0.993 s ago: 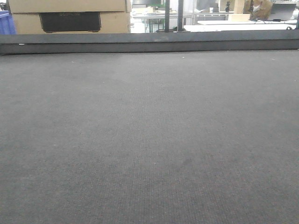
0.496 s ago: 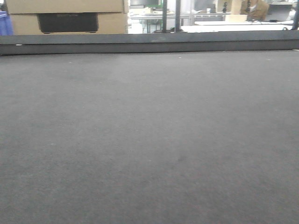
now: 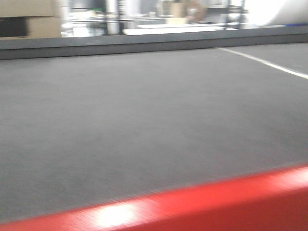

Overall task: Place cylindrical capacitor in blue bin on shelf
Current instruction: 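Drive to the shelf of blue bins holding both cylinders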

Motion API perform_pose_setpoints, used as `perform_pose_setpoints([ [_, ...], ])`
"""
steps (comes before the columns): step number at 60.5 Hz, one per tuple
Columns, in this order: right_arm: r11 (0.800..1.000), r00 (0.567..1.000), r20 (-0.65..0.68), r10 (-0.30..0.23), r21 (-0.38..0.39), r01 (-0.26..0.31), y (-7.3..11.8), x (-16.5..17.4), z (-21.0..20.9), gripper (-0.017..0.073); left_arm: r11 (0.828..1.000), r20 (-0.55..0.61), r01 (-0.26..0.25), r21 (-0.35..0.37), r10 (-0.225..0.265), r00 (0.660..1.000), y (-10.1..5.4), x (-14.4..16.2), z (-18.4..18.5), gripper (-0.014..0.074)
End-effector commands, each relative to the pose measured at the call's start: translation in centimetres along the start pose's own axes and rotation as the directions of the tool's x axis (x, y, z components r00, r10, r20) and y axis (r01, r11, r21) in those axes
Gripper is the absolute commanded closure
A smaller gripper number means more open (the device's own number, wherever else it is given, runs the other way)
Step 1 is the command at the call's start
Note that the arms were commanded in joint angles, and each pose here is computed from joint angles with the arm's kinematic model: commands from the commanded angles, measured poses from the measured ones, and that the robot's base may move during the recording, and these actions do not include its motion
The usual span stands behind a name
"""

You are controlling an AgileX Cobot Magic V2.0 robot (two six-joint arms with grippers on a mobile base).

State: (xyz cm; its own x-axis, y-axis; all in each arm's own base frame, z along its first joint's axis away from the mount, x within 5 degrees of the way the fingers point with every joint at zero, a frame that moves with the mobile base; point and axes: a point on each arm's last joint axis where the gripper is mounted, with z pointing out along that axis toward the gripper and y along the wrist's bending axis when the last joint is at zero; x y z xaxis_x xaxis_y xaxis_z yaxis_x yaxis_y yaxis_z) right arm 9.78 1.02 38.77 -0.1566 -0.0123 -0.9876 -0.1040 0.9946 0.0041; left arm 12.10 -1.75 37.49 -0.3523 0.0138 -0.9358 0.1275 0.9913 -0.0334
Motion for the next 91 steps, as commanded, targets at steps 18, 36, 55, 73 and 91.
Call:
perform_pose_setpoints([
  [18, 1.000, 0.999, 0.043, -0.011, 0.005, 0.011, -0.03, -0.60, -0.31, 0.0708, 1.000, 0.024, -0.001, 0.009, 0.001, 1.000, -0.11, -0.20, -0.10, 0.0704],
  [36, 1.000, 0.999, 0.043, -0.011, 0.005, 0.011, -0.03, -0.60, -0.31, 0.0708, 1.000, 0.024, -0.001, 0.009, 0.001, 1.000, -0.11, -0.20, -0.10, 0.0704],
  [55, 1.000, 0.999, 0.043, -0.011, 0.005, 0.011, -0.03, -0.60, -0.31, 0.0708, 1.000, 0.024, -0.001, 0.009, 0.001, 1.000, -0.11, -0.20, -0.10, 0.0704],
  [73, 1.000, 0.999, 0.043, -0.011, 0.005, 0.011, -0.03, -0.60, -0.31, 0.0708, 1.000, 0.024, -0.001, 0.009, 0.001, 1.000, -0.11, -0.20, -0.10, 0.0704],
  [91, 1.000, 0.999, 0.043, -0.011, 0.005, 0.011, -0.03, -0.60, -0.31, 0.0708, 1.000, 0.024, -0.001, 0.009, 0.001, 1.000, -0.11, -0.20, -0.10, 0.0704],
])
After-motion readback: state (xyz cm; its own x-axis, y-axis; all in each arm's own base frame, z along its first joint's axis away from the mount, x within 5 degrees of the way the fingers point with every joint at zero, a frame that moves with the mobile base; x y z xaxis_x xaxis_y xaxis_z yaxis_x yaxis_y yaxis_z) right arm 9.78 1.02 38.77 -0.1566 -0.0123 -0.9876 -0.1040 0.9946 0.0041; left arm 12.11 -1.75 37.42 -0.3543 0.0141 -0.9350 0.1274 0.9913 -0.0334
